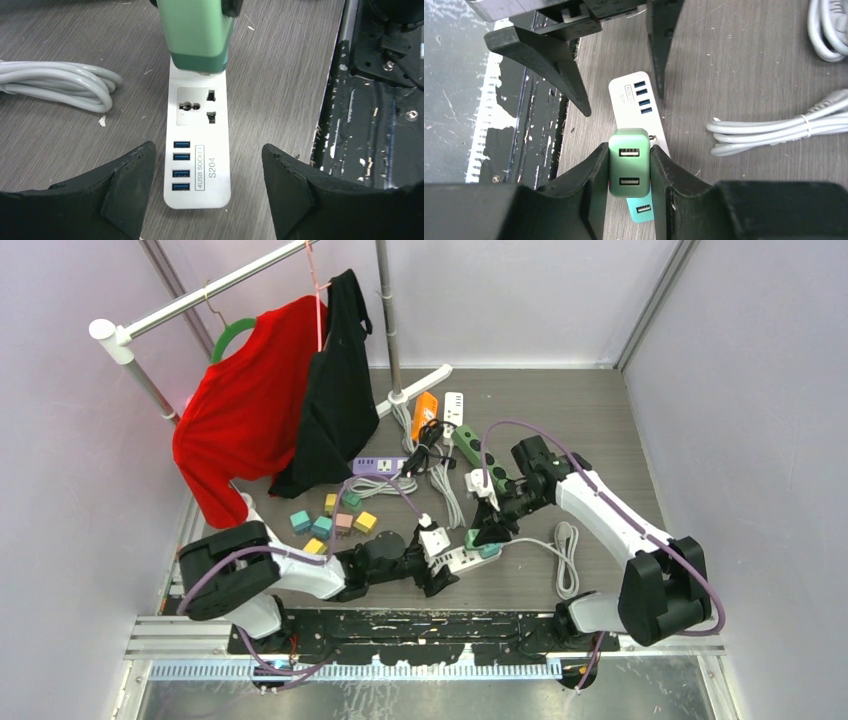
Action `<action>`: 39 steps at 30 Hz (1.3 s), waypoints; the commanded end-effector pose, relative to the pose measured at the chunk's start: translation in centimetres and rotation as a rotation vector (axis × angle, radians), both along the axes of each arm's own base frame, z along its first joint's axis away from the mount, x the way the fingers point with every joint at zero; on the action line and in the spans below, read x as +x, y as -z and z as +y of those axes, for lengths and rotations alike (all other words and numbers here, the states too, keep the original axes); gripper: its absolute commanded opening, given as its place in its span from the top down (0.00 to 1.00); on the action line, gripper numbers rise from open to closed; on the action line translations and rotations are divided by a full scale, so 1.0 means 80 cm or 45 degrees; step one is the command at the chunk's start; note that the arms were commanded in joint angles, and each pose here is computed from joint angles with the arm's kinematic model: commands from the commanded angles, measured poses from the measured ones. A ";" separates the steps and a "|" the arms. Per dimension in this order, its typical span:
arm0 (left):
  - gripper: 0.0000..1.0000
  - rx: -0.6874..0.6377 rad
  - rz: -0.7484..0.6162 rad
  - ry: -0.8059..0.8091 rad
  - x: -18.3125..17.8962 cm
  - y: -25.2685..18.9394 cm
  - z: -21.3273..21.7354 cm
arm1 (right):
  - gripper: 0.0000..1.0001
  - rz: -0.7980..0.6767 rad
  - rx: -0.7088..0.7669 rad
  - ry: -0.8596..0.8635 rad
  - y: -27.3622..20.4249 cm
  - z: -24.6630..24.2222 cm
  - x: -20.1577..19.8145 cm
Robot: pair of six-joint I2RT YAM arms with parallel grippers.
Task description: Pull the plug off the socket
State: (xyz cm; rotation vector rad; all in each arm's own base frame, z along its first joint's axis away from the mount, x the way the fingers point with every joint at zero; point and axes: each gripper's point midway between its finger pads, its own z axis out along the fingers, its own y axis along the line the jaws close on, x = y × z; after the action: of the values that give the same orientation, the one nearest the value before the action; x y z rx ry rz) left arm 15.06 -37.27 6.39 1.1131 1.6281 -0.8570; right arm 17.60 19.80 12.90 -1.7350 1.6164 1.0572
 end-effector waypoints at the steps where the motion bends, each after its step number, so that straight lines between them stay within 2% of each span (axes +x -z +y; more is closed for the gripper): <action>1: 0.23 -0.010 0.077 -0.032 -0.003 -0.030 0.002 | 0.99 -0.026 0.120 0.096 -0.048 0.007 0.018; 6: 0.21 -0.059 0.120 -0.088 -0.003 -0.069 0.013 | 0.99 0.086 0.153 0.243 -0.058 0.010 0.033; 13: 0.00 -0.137 0.154 -0.211 0.003 -0.123 0.033 | 0.98 0.360 0.141 0.487 -0.062 0.019 0.061; 21: 0.01 -0.111 0.290 -0.343 0.014 -0.151 0.035 | 0.98 0.656 0.074 0.618 -0.044 0.027 0.077; 24: 0.00 -0.052 0.343 -0.467 0.029 -0.148 0.037 | 0.96 0.724 0.038 0.648 -0.035 0.028 0.081; 30: 0.02 0.120 0.411 -0.640 0.050 -0.121 0.030 | 0.95 0.768 0.026 0.678 -0.030 0.029 0.085; 39: 0.10 0.124 0.408 -0.753 0.077 -0.131 0.005 | 0.94 0.854 0.013 0.699 -0.023 0.033 0.087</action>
State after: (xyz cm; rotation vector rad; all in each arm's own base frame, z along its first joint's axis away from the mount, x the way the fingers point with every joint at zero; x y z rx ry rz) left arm 19.65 -35.79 14.10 0.6013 2.1739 -0.5827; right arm 23.49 21.88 13.35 -0.8658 2.3332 1.3914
